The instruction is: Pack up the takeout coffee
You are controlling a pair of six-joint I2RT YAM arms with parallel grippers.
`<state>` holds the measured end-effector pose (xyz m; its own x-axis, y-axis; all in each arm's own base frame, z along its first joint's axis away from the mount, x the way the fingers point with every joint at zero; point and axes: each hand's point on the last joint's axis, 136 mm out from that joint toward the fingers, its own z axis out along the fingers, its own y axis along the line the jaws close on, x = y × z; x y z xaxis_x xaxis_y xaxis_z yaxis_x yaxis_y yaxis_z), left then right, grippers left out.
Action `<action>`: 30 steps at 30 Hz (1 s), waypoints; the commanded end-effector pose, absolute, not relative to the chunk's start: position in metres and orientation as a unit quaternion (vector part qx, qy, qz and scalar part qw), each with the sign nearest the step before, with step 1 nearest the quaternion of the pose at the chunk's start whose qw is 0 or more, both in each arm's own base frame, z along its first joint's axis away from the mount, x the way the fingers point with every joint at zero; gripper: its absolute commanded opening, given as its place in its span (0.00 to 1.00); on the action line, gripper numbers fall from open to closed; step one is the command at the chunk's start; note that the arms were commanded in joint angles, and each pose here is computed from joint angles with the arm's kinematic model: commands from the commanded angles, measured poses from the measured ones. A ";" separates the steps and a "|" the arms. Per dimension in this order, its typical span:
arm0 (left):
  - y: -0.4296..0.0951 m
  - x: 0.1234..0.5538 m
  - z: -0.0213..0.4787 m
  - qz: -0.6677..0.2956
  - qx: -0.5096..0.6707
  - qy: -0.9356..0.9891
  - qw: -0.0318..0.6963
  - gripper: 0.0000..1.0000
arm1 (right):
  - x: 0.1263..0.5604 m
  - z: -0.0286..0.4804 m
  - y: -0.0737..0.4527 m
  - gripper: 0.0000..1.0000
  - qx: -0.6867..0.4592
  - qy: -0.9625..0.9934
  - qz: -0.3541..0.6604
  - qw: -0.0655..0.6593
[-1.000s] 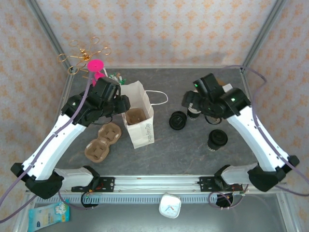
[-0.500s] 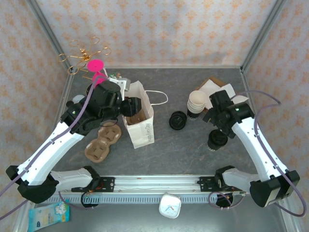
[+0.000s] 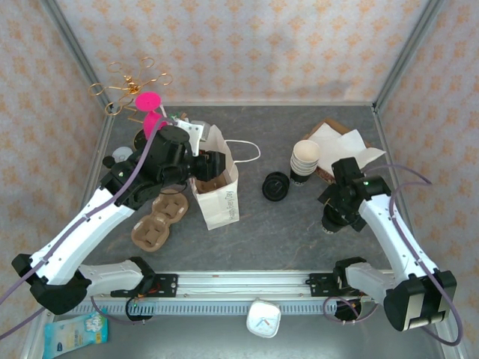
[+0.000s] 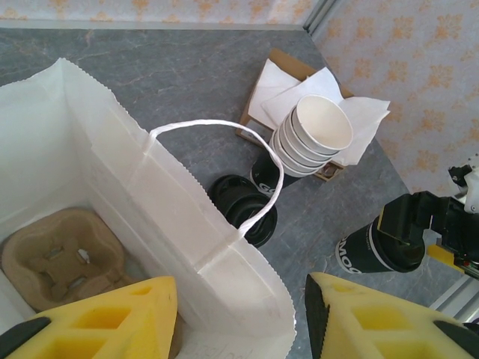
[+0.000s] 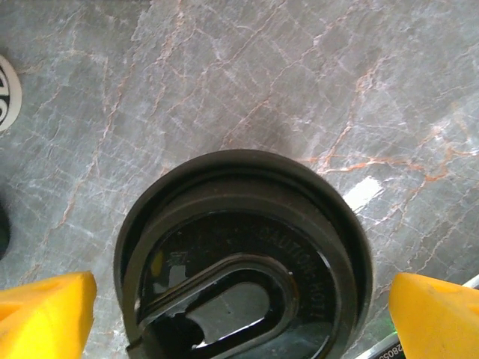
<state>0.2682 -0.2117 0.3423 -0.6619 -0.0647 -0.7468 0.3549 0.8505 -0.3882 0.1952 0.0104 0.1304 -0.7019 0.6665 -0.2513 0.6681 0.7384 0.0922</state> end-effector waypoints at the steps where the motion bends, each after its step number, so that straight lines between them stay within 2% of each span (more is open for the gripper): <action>1: -0.214 0.271 0.341 -0.254 0.094 0.870 0.412 0.51 | 0.199 0.133 0.012 0.96 0.353 0.925 0.008 0.144; 8: -0.214 0.271 0.341 -0.256 0.092 0.870 0.412 0.51 | 0.191 0.131 0.005 0.92 0.342 0.931 -0.026 0.127; 12: -0.212 0.271 0.339 -0.249 0.091 0.872 0.412 0.52 | 0.195 0.130 0.011 0.87 0.334 0.934 -0.008 0.125; 16: -0.210 0.271 0.337 -0.244 0.089 0.874 0.411 0.52 | 0.188 0.123 0.012 0.86 0.325 0.940 -0.017 0.100; 30: -0.209 0.271 0.334 -0.239 0.088 0.877 0.408 0.53 | 0.186 0.123 0.016 0.73 0.305 0.948 -0.012 0.084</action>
